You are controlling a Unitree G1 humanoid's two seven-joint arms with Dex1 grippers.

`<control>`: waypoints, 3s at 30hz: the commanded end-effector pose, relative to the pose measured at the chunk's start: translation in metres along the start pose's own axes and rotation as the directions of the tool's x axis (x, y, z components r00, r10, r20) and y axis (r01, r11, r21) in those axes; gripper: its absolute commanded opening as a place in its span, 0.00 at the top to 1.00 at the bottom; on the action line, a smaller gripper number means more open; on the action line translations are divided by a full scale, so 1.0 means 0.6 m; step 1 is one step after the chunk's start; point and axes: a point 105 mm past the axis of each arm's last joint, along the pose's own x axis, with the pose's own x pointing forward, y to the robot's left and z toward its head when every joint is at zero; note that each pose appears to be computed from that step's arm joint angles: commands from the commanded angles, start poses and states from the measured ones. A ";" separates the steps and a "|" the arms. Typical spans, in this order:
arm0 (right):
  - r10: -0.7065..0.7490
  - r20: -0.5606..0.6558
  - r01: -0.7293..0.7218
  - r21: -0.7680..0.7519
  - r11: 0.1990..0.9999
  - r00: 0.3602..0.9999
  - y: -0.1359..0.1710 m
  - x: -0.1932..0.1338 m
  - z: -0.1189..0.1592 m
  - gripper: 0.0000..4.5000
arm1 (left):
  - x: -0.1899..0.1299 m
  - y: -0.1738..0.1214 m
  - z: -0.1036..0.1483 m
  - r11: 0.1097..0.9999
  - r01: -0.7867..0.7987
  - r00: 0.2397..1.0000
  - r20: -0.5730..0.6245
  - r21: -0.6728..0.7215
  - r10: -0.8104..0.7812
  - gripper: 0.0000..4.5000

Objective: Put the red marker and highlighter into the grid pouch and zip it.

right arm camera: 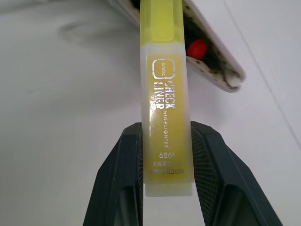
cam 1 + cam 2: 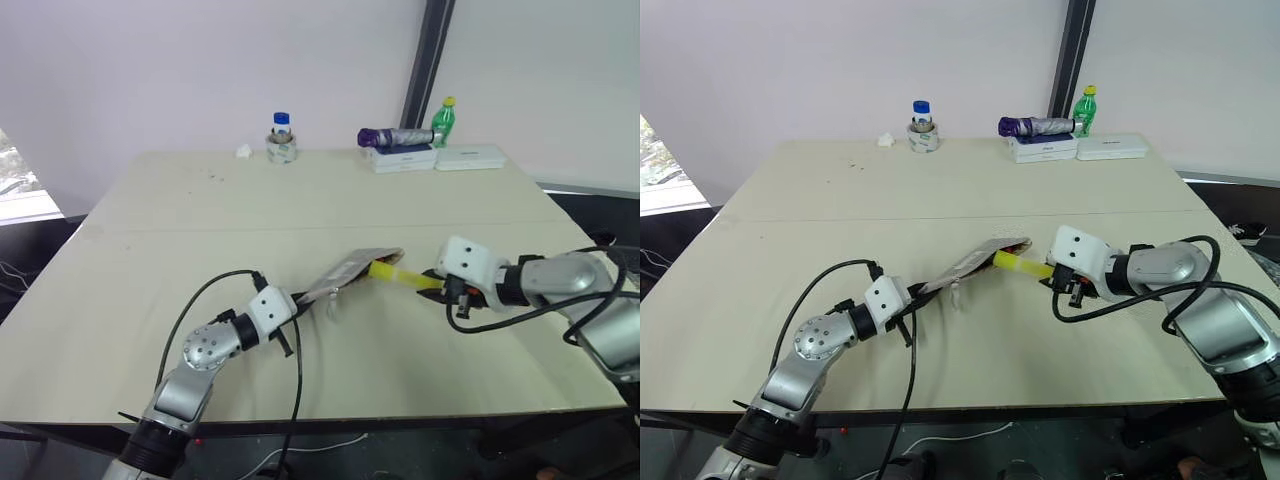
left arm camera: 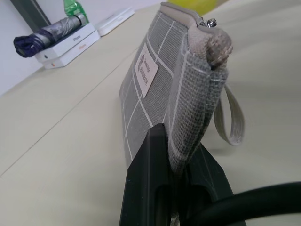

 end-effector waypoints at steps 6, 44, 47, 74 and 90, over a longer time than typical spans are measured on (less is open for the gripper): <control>0.095 -0.033 -0.099 -0.185 0.978 0.995 0.017 0.000 0.023 0.81 | 0.002 -0.023 0.024 0.990 0.101 0.994 0.033 0.101 -0.105 1.00; -0.038 0.381 -0.020 0.148 0.989 0.924 0.006 -0.019 0.131 0.06 | 0.044 0.058 0.084 0.906 -0.100 0.972 0.152 -0.412 0.177 1.00; -0.067 0.399 -0.039 0.250 0.967 0.915 0.020 0.013 0.137 0.06 | 0.056 0.062 0.100 0.894 -0.092 0.966 0.179 -0.439 0.187 1.00; -0.225 0.417 0.031 0.422 0.906 0.881 -0.002 0.052 0.139 0.99 | 0.059 0.042 0.090 0.929 -0.068 0.978 0.160 -0.365 0.135 1.00; -0.571 0.079 0.514 0.348 0.784 0.817 -0.166 -0.039 0.002 0.99 | -0.003 0.051 0.027 0.975 -0.088 0.995 0.026 -0.205 0.096 1.00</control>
